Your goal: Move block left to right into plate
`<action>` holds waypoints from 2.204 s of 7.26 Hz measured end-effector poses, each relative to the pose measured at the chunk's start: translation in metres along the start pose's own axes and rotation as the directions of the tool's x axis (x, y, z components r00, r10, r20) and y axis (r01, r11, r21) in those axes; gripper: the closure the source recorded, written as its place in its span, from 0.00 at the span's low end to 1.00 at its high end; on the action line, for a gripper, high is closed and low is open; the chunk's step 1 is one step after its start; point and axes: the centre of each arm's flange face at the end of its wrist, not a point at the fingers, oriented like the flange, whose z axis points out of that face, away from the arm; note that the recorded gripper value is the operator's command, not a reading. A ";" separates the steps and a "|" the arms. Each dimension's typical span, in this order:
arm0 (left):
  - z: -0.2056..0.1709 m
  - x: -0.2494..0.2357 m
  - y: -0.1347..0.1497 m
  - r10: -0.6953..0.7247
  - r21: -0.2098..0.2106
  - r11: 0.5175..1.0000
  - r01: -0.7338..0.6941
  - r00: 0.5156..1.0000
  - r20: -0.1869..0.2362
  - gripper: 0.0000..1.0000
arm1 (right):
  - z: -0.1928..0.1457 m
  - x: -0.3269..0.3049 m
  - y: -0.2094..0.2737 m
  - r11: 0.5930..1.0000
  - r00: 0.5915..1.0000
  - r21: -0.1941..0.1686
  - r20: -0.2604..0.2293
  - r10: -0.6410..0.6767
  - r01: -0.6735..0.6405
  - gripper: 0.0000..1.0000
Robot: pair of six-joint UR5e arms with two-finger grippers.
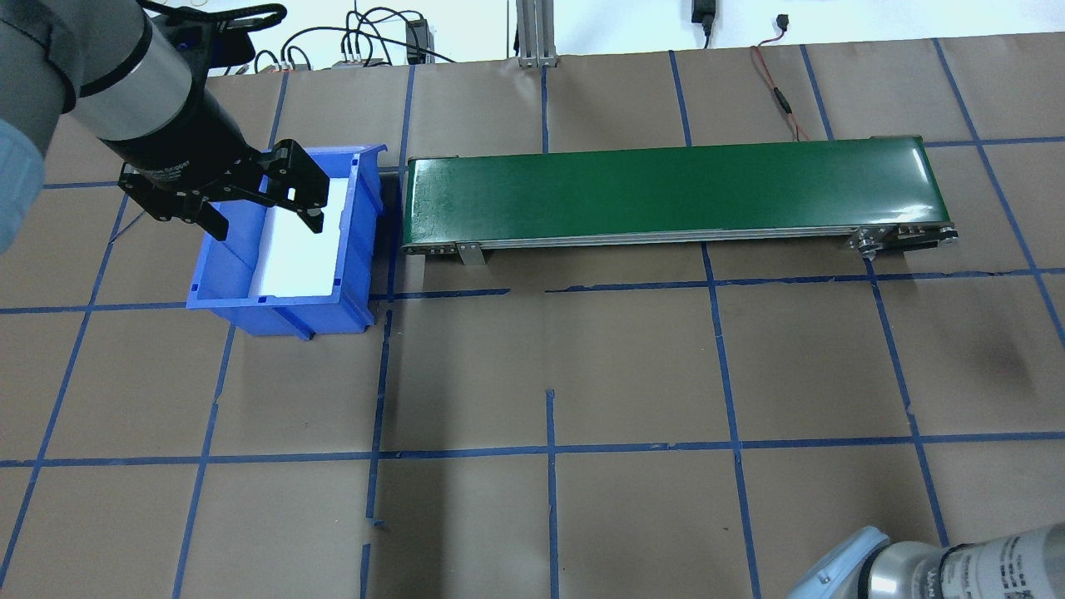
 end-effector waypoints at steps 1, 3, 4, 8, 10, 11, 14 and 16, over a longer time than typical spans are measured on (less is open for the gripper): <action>0.001 0.000 0.000 0.002 -0.002 1.000 -0.002 1.000 0.000 0.00 | 0.006 0.039 0.052 1.000 0.999 0.011 0.026 -0.025 0.024 0.50; 0.001 0.000 -0.001 0.005 -0.003 1.000 -0.005 1.000 -0.001 0.00 | 0.029 0.095 0.144 0.998 0.997 0.055 0.067 -0.043 0.039 0.38; 0.002 0.000 -0.001 0.004 -0.003 1.000 -0.004 1.000 -0.001 0.00 | 0.046 0.110 0.169 0.996 0.996 0.072 0.075 -0.049 0.043 0.36; 0.002 -0.003 -0.001 0.000 -0.005 1.000 0.000 1.000 0.000 0.00 | 0.072 0.126 0.186 0.996 0.997 0.092 0.072 0.000 -0.007 0.00; 0.002 -0.003 -0.001 0.000 -0.005 1.000 0.000 1.000 0.000 0.00 | 0.068 0.122 0.181 0.995 0.996 0.088 0.071 0.045 -0.051 0.00; 0.002 -0.003 -0.001 -0.001 -0.006 1.000 0.001 1.000 0.000 0.00 | 0.063 0.117 0.168 0.996 0.998 0.079 0.055 0.043 -0.048 0.00; 0.003 -0.004 -0.002 -0.003 -0.009 1.000 0.003 1.000 0.000 0.00 | -0.018 0.049 0.086 0.999 0.992 0.035 -0.125 -0.035 0.040 0.00; 0.006 -0.005 -0.005 -0.007 -0.013 1.000 0.007 1.000 -0.001 0.00 | -0.064 -0.044 0.040 1.000 0.983 -0.008 -0.181 -0.018 0.016 0.00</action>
